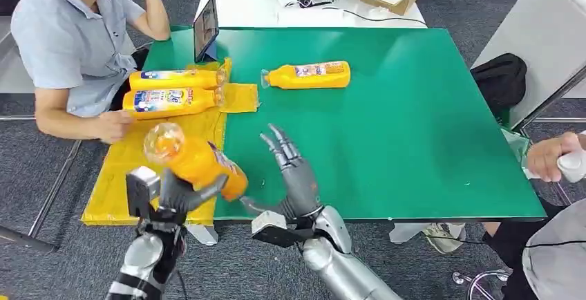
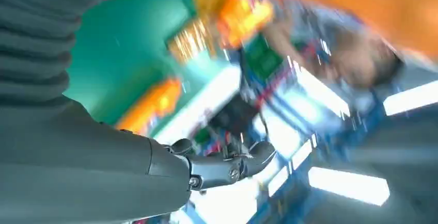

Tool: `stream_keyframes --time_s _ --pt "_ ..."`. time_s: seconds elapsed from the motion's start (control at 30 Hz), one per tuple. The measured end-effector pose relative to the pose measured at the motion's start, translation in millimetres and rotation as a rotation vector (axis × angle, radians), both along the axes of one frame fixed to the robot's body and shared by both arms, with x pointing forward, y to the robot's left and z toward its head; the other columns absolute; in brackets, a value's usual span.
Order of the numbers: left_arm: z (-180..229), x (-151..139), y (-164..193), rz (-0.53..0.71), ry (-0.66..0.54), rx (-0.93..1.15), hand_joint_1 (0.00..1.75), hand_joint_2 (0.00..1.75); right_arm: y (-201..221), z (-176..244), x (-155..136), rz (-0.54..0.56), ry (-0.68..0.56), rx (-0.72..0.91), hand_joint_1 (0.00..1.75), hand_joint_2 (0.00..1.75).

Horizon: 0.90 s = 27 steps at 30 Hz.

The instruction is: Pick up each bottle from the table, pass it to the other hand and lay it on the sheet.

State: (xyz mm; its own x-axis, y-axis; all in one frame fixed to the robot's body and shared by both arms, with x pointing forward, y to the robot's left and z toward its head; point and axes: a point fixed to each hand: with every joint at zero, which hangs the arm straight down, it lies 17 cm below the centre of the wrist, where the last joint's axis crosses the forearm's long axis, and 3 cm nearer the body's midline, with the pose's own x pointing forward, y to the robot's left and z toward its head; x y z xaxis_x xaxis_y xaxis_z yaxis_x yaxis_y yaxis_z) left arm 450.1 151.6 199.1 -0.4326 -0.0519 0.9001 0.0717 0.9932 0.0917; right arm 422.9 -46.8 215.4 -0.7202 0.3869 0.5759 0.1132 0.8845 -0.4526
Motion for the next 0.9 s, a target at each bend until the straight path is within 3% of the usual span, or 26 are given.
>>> stream_keyframes --time_s 0.2,0.4,0.53,0.63,0.9 --pt "28 32 41 0.355 -0.192 0.370 1.75 1.75 -20 38 -14 -0.045 -0.096 0.080 0.00 0.00" --pt "28 58 42 0.441 -0.238 0.639 1.75 1.75 -43 60 -18 -0.078 -0.112 0.196 0.00 0.00" --pt "6 80 30 0.381 -0.168 0.779 1.75 1.75 -52 62 -19 -0.082 -0.092 0.262 0.00 0.00" --pt "-33 92 7 0.261 -0.094 0.969 1.75 1.75 -58 61 -18 -0.082 -0.076 0.294 0.00 0.00" --pt "-105 97 -22 0.044 0.049 1.272 1.75 1.75 -63 61 -20 -0.045 -0.065 0.300 0.00 0.00"
